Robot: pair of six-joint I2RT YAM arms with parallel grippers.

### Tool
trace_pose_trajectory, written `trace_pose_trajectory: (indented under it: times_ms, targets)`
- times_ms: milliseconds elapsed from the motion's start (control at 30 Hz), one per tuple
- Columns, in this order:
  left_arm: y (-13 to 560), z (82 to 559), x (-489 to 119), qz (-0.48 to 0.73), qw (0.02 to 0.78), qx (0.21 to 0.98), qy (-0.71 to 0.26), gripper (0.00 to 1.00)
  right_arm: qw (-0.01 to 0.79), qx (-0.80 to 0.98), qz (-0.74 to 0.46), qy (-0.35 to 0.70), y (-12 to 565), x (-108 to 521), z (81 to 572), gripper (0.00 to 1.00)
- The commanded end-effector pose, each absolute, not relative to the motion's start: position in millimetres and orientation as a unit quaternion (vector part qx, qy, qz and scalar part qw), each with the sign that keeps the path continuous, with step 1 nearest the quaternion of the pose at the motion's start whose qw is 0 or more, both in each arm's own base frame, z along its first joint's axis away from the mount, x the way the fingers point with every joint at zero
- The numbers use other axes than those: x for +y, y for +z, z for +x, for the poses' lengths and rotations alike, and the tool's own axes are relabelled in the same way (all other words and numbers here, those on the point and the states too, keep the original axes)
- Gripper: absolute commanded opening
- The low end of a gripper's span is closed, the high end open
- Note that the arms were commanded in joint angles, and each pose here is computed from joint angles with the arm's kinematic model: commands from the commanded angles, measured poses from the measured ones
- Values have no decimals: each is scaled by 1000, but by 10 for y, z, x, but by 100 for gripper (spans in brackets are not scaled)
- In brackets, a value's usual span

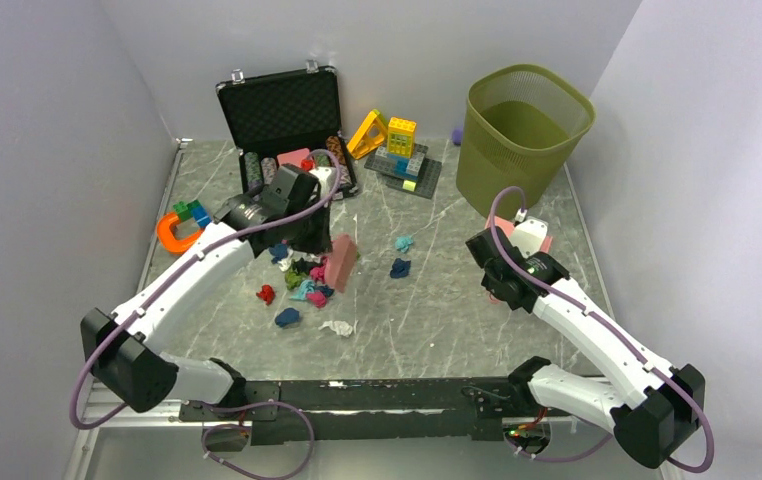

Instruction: Sweep away the paper scraps from the table

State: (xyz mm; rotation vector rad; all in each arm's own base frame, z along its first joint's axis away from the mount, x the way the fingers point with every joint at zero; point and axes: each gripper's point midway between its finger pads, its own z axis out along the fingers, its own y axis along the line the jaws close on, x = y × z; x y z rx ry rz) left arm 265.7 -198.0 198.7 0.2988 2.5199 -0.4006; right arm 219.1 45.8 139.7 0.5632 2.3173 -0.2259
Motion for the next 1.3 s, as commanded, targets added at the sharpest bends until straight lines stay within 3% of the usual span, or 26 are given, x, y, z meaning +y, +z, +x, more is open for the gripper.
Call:
trace_pose_trajectory:
  times_ms: [0, 333, 567, 733, 933, 1100, 1267]
  targets:
    - [2618, 2641, -2513, 153, 326, 881, -306, 0, 384, 894, 219, -72, 1498, 504, 2283, 0]
    - [2720, 3264, -3578, 86, 267, 816, -505, 0, 384, 896, 213, -64, 1502, 531, 2287, 0]
    - [2084, 3776, -3759, -16, 229, 859, -458, 0, 379, 903, 199, -48, 1489, 600, 2287, 0]
    - [1403, 3820, -3390, -72, 183, 934, -299, 0, 383, 902, 193, -42, 1519, 620, 2301, 0]
    - [1337, 3621, -2329, -95, 235, 961, -109, 0, 376, 906, 190, -36, 1496, 663, 2310, 0]
    - [1614, 3367, -1549, -92, 264, 957, -77, 0, 368, 911, 182, -39, 1447, 680, 2305, 0]
    - [2301, 3153, -1585, -4, 342, 921, -185, 0, 343, 930, 127, -21, 1344, 871, 2366, 0]
